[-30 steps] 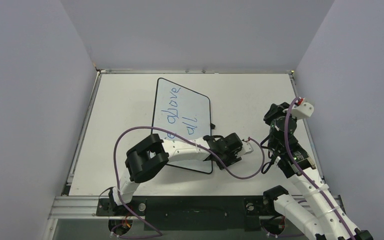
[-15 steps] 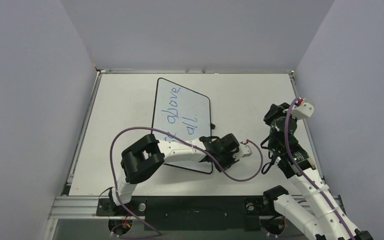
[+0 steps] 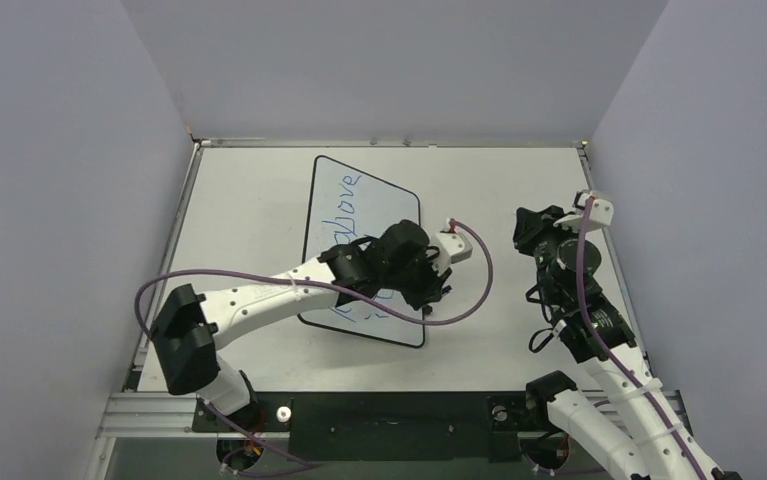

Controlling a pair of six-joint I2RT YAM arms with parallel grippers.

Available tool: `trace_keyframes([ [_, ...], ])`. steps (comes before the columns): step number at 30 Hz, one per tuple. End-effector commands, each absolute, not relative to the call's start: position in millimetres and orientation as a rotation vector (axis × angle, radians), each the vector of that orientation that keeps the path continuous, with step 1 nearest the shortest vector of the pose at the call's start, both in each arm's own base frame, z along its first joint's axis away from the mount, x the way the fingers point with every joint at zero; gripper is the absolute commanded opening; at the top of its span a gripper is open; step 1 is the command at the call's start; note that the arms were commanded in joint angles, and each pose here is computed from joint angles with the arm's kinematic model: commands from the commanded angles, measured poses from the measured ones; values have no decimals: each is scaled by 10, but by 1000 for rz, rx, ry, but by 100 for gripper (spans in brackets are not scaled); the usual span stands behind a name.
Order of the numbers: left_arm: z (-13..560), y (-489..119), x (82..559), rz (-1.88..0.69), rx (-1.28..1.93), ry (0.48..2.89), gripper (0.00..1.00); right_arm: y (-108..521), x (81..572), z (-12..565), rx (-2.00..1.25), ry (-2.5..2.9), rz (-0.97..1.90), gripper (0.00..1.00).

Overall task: Write a sentence on the whiteboard
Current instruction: Insert the whiteboard marker without the cap into the pen cap.

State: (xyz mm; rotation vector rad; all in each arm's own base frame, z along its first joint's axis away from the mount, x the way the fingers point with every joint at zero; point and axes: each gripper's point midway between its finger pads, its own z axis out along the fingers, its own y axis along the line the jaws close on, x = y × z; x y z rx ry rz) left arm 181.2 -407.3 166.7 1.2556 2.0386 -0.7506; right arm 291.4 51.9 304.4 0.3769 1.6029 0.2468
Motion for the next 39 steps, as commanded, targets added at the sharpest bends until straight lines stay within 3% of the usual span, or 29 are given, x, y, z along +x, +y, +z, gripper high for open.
trace_keyframes([
  [1, 2107, -3755, 1993, -763, 1076, 2060, 0, 964, 2802, 3468, 171, 1525, 504, 0],
  [12, 2683, -3178, 2022, -761, 973, 1941, 0, 1742, 2484, 3817, -110, 1475, 971, 0],
  [23, 2925, -3095, 1774, -879, 1058, 1717, 0, 2198, 2086, 3933, -345, 1501, 1300, 0],
  [39, 2983, -2917, 1644, -842, 1110, 1462, 0, 2650, 1710, 3640, -602, 1599, 1398, 0],
])
